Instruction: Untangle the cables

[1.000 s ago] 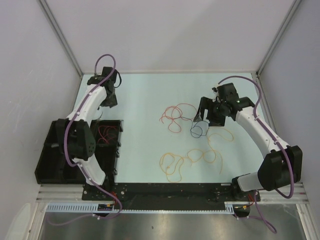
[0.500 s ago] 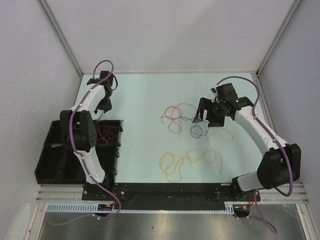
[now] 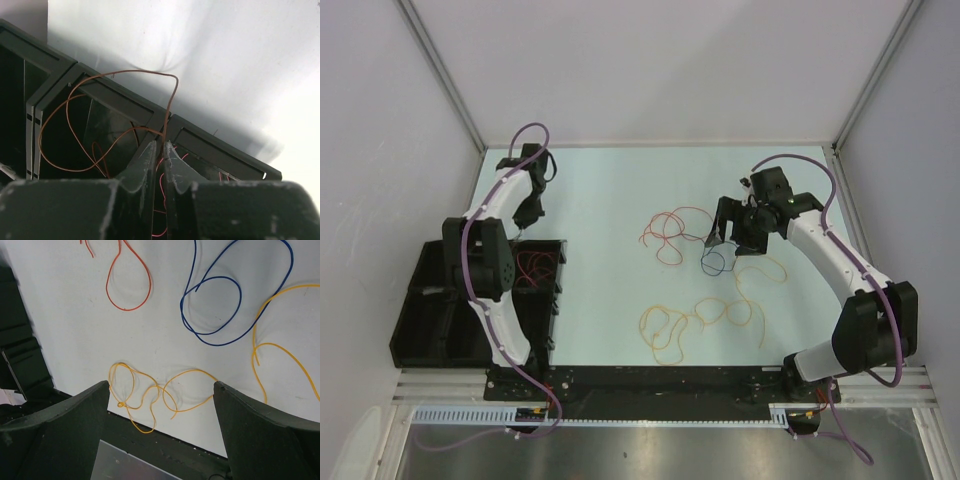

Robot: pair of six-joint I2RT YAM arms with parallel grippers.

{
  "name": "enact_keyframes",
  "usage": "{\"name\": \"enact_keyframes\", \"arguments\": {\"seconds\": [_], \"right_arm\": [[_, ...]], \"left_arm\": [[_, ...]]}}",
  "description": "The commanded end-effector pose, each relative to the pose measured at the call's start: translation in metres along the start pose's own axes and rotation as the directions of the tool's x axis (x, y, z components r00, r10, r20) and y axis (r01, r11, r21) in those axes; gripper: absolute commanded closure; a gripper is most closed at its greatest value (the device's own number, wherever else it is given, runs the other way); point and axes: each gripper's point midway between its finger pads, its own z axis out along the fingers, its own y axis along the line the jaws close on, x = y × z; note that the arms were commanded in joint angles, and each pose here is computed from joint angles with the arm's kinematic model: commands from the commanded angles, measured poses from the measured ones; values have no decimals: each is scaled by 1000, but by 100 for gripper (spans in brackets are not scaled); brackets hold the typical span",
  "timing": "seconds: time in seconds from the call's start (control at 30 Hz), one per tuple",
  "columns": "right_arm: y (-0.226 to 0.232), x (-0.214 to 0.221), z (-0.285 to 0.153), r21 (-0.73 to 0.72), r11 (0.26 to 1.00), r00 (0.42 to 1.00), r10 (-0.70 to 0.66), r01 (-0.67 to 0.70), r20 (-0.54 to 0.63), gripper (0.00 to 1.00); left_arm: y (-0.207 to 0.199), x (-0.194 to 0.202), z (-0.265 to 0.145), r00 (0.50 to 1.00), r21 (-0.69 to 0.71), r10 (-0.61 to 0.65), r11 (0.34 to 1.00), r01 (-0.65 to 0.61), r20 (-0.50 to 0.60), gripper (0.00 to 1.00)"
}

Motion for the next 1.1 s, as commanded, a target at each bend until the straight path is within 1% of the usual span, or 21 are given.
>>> {"name": "enact_keyframes", "arguments": {"seconds": [0.0, 0.1, 0.27, 0.4, 0.5, 0.53, 0.67, 0.77, 0.9, 1.0, 1.07], "right_arm": [[2, -2, 0, -15, 1000, 1000, -17, 17, 2, 11], [2, -2, 0, -16, 1000, 1000, -17, 17, 1, 11], [3, -1, 2, -23, 1000, 1000, -14, 14, -7, 11], [6, -1, 3, -40, 999, 1000, -9, 8, -14, 11], [8, -1, 4, -53, 999, 1000, -7, 7, -16, 11], [10, -1, 4, -61, 998, 1000, -9, 8, -15, 11], [15, 1, 5, -76, 997, 1000, -16, 14, -23, 11], [17, 2, 5, -80, 997, 999, -23, 21, -24, 11], [21, 5, 6, -86, 996, 999, -34, 31, -29, 11], [24, 7, 7, -91, 995, 999, -40, 37, -34, 11], [26, 8, 7, -94, 995, 998, -42, 38, -37, 11]], "left_arm": [[8, -4, 0, 1000, -16, 13, 1000, -13, 9, 92], [16, -7, -5, 1000, -36, 8, 999, -7, 18, 100], [41, -22, -28, 996, -83, -37, 996, 44, 81, 100], [62, -22, -43, 991, -112, -89, 989, 100, 102, 100], [71, -16, -55, 987, -116, -106, 986, 121, 124, 100], [82, -10, -50, 986, -129, -125, 982, 139, 108, 100], [102, -3, -68, 972, -131, -176, 972, 197, 155, 100], [113, 7, -75, 967, -140, -196, 966, 219, 163, 100], [120, 20, -79, 967, -147, -197, 964, 221, 164, 100], [119, 38, -73, 974, -149, -185, 968, 204, 132, 100], [119, 46, -73, 973, -138, -188, 969, 206, 133, 100]]}}
